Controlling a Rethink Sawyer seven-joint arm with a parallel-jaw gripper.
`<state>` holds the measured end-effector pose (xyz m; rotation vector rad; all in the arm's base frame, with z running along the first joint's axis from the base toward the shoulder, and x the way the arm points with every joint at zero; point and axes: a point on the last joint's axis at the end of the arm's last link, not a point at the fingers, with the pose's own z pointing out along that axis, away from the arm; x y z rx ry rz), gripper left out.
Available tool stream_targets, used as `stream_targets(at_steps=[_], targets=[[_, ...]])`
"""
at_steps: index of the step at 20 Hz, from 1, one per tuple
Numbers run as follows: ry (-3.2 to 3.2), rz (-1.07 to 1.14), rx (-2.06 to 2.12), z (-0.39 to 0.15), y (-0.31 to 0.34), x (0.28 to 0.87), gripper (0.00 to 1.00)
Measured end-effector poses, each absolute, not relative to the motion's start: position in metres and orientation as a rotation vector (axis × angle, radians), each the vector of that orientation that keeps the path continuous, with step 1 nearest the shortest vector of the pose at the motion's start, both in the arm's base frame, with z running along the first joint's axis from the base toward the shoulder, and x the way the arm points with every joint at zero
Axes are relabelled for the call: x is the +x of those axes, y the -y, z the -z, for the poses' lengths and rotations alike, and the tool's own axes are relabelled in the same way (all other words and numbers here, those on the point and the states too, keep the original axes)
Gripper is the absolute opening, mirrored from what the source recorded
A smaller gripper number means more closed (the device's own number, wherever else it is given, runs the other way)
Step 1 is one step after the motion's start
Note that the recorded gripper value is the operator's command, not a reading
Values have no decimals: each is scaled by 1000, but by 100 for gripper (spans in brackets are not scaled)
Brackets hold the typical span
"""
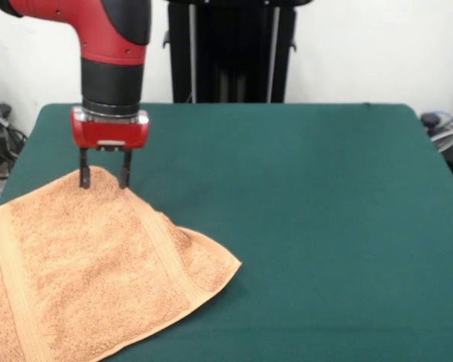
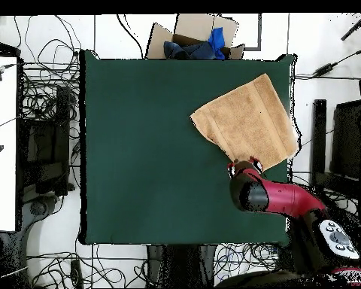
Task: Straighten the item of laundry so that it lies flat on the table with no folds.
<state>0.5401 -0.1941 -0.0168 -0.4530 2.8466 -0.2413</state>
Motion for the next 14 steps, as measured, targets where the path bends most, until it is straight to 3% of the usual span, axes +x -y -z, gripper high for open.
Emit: stream_targets(at_steps=[14], targets=[[-2853,240,-433,17,201,536,100]])
